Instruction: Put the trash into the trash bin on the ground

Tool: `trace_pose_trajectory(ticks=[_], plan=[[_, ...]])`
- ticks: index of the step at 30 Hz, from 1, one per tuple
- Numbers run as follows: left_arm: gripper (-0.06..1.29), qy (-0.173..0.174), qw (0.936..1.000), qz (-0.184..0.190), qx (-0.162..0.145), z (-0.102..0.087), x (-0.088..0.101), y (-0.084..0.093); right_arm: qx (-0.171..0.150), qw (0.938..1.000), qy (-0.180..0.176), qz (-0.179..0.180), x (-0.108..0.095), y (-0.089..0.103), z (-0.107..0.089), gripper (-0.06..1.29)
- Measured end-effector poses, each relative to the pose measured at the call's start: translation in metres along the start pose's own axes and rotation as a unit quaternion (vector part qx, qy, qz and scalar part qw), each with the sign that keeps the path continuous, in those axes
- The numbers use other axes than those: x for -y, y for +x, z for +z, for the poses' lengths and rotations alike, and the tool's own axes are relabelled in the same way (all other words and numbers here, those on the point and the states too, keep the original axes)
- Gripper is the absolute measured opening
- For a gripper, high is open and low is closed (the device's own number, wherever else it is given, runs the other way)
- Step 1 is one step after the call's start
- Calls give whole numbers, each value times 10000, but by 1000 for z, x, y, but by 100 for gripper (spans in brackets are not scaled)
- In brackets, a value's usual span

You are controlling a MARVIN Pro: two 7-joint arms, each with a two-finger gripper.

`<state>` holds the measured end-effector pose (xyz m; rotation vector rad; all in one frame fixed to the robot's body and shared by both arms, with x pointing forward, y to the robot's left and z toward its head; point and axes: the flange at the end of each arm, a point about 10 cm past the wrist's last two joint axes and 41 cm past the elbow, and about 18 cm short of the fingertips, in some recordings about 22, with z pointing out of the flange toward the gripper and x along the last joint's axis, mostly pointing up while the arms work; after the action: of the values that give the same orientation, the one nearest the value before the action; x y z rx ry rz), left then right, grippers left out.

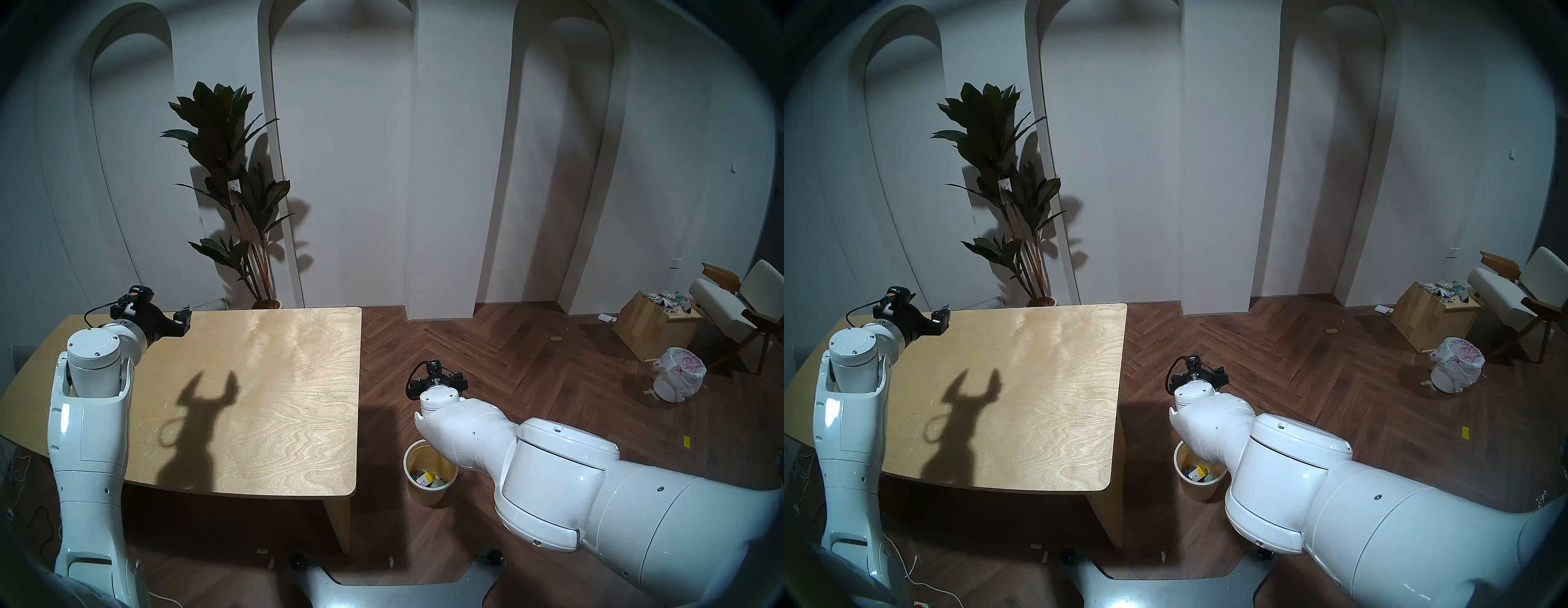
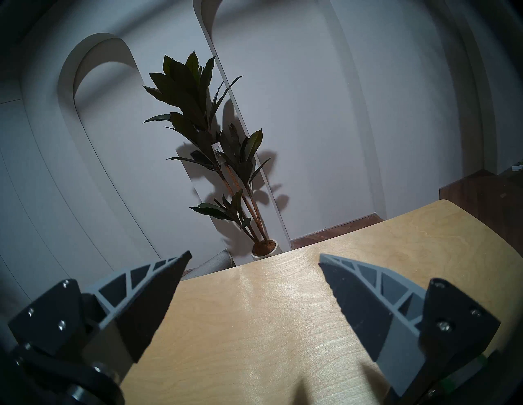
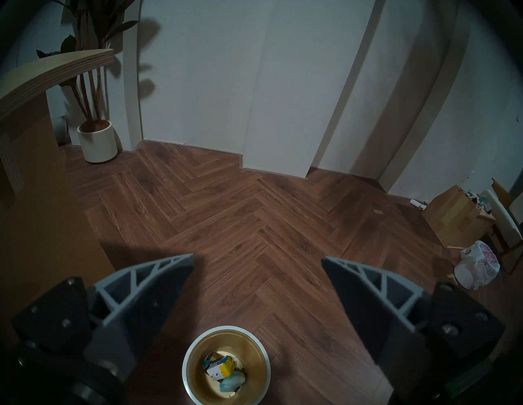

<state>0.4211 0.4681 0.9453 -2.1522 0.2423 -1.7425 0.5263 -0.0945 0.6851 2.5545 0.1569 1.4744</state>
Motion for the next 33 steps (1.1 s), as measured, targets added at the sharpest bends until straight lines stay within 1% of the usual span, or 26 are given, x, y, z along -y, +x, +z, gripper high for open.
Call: trace_pose_trajectory(ticks=[4, 7, 10, 11, 15, 16, 19, 20, 21, 24, 28, 31, 33], plan=[[122, -1, 10000, 1, -1, 0, 0, 0, -64, 10000, 5, 57, 1, 4, 0, 120], [122, -1, 10000, 2, -1, 0, 0, 0, -176, 9997, 15, 157, 0, 11, 1, 120], [122, -1, 10000, 2, -1, 0, 0, 0, -461, 9984, 53, 310, -4, 26, 4, 120], [122, -1, 10000, 2, -1, 0, 0, 0, -598, 9975, 65, 375, -7, 33, 5, 120], [122, 0, 10000, 1, -2, 0, 0, 0, -987, 9938, 76, 503, -18, 54, 8, 120], [122, 0, 10000, -1, -2, 0, 0, 0, -1152, 9919, 79, 538, -22, 62, 9, 120], [122, 2, 10000, -3, -2, 0, 0, 0, -1449, 9876, 95, 594, -30, 77, 10, 120], [122, 3, 10000, -4, -2, 0, 0, 0, -1630, 9846, 119, 622, -34, 86, 11, 120], [122, 3, 10000, -5, -2, 0, 0, 0, -1678, 9837, 125, 630, -35, 88, 11, 120], [122, 5, 10000, -8, -1, 0, 0, 0, -2012, 9769, 170, 692, -41, 101, 10, 120], [122, 9, 10000, -14, -1, 0, 0, 0, -2346, 9689, 246, 750, -42, 110, 7, 120], [122, 11, 10000, -19, 0, 0, 0, 0, -2477, 9654, 305, 760, -40, 110, 5, 120], [122, 13, 10000, -23, 2, 0, 0, -1, -2516, 9643, 363, 746, -37, 105, 4, 120]])
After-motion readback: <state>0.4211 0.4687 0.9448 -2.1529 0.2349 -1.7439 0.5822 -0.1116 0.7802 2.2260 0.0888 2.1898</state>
